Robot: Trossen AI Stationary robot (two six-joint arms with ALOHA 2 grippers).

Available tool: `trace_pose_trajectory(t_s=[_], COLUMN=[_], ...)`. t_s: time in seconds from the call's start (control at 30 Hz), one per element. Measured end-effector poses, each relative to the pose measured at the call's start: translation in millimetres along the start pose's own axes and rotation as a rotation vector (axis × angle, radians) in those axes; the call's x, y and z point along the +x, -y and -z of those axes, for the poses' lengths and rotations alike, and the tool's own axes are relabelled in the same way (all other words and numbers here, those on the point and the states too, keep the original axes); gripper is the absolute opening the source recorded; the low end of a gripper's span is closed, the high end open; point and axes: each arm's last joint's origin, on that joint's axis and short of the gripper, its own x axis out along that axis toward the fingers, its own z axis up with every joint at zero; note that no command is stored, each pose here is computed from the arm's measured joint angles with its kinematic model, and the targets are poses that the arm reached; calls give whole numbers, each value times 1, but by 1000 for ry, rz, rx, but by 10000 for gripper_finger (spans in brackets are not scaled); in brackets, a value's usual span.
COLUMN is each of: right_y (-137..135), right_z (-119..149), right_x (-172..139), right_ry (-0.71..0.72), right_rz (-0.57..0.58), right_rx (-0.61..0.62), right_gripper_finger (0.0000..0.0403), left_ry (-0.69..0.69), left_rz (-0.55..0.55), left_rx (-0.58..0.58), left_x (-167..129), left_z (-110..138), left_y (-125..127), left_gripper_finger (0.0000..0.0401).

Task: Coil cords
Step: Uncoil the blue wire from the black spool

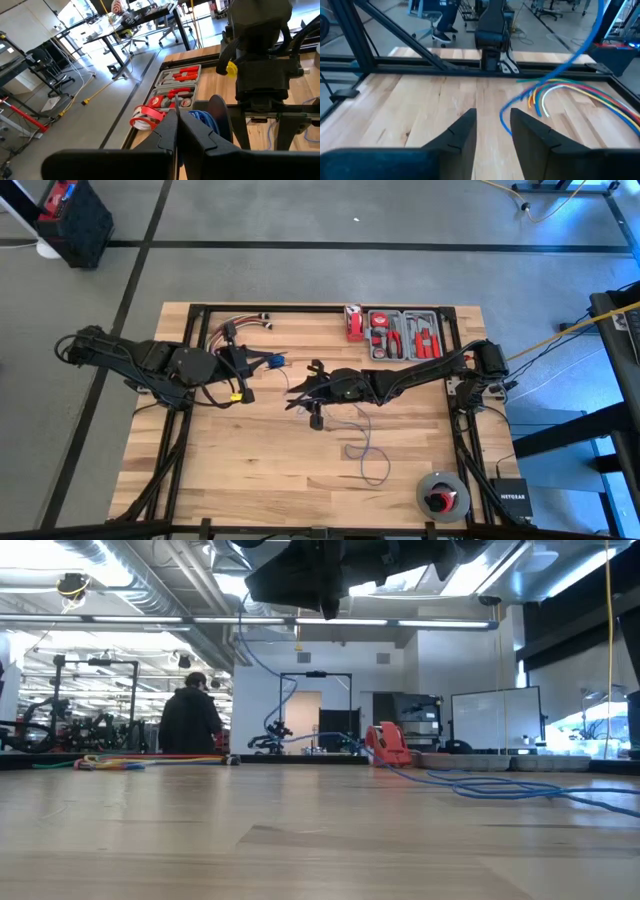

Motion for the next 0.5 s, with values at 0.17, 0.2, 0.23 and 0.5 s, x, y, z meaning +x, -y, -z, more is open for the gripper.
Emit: trace_pose_trajectory(t_s=[0.17, 0.2, 0.23, 0.5], right_y=[0, 1, 1, 2], right_z=[-3, -4, -4, -4], right_x=[0, 0, 0, 1], right_ry=[30, 38, 42, 59], right_rz=[8, 22, 38, 62], right_rx=[3, 4, 4, 7], right_gripper_finger=[133, 133, 133, 99], left_ry=[1, 2, 2, 2], left_rz=[0, 0, 0, 0], left_rx=[-1, -2, -2, -2], left_x=[0, 0, 0, 0], left_z=[0, 0, 0, 0], left_y=[0, 0, 0, 0], left_gripper_finger=[8, 8, 8, 8])
